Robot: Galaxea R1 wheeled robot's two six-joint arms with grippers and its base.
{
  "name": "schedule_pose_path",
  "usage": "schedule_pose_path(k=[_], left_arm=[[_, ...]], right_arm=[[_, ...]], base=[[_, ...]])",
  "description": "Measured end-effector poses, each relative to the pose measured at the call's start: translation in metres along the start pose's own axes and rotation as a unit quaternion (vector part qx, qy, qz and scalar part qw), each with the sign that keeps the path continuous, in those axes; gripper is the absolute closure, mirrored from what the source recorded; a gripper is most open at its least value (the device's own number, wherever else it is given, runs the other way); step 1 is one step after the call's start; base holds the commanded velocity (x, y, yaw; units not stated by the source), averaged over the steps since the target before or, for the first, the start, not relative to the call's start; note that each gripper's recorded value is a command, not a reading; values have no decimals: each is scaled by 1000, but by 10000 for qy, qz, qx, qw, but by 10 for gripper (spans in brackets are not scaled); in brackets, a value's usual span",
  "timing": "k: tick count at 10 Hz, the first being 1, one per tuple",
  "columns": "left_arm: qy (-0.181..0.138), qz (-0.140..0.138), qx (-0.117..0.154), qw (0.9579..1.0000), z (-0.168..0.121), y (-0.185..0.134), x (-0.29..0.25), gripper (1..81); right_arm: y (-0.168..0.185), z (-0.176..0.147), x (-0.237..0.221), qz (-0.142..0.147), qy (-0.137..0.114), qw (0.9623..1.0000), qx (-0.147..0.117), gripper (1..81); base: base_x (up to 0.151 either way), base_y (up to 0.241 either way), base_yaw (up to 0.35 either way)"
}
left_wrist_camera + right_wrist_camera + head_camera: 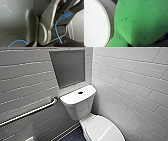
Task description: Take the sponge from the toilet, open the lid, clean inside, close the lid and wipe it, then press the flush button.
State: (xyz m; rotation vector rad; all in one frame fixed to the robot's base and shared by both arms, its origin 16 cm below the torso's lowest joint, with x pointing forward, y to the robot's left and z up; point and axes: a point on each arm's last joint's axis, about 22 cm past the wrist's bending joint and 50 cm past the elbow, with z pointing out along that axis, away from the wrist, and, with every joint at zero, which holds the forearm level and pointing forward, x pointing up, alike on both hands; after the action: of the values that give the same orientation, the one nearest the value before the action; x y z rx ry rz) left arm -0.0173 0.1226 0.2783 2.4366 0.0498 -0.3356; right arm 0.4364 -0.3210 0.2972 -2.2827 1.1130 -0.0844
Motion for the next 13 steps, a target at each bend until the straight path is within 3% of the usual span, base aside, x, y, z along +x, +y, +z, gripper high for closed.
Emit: schedule_pose_path(k=[4,6,8,10,13], left_arm=[[16,30,-41,10000,3,5,2,10],[23,42,-87,10000,6,11,3,10],[22,42,-80,10000,7,11,3,10],[21,45,-72,10000,7,10,3,10],[35,52,-65,10000,6,9,6,10]], right_arm=[[-50,-34,-21,-343,-152,9978,550,811],[-93,-49,-29,-619,-270,9934,928,811],[-138,-59,-16,-1011,-189,9865,1275,811],[-177,-55,-15,-1282,-297,9797,1511,811],[-249,-19,-36,-1800,-757,9634,1838,811]], base=[[0,0,0],[0,0,0],[0,0,0],[0,0,0],[0,0,0]])
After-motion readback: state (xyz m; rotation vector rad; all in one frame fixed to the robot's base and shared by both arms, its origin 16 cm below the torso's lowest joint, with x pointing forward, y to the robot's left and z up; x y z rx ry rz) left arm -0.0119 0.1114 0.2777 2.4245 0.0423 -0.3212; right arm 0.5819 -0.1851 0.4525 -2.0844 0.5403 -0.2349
